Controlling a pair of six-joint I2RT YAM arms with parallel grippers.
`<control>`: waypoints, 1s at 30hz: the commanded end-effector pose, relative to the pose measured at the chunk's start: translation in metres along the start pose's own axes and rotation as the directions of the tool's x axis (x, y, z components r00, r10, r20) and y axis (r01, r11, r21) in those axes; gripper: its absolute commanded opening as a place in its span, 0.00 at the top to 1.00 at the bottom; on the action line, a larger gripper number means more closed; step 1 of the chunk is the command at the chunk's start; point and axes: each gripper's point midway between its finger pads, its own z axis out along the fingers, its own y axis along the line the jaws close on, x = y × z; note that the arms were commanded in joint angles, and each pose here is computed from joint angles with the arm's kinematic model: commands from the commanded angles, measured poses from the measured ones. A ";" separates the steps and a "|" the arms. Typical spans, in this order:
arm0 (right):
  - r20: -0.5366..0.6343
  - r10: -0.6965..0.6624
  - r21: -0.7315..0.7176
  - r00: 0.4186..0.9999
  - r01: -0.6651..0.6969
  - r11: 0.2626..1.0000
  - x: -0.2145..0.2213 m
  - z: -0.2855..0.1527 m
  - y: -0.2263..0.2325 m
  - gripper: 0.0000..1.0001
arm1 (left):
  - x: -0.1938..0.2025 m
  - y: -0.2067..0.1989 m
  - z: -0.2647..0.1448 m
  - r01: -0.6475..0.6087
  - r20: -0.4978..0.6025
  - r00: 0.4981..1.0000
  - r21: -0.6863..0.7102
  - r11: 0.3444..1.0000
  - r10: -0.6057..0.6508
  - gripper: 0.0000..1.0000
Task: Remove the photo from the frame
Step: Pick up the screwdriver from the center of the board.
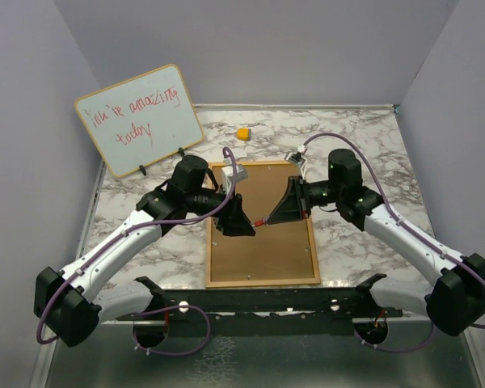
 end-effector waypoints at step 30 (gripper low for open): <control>0.345 0.183 0.769 0.921 -0.389 0.508 0.038 -0.090 -0.103 0.99 | 0.070 0.160 -0.110 0.483 0.431 0.876 -0.797 0.363 -0.219 0.01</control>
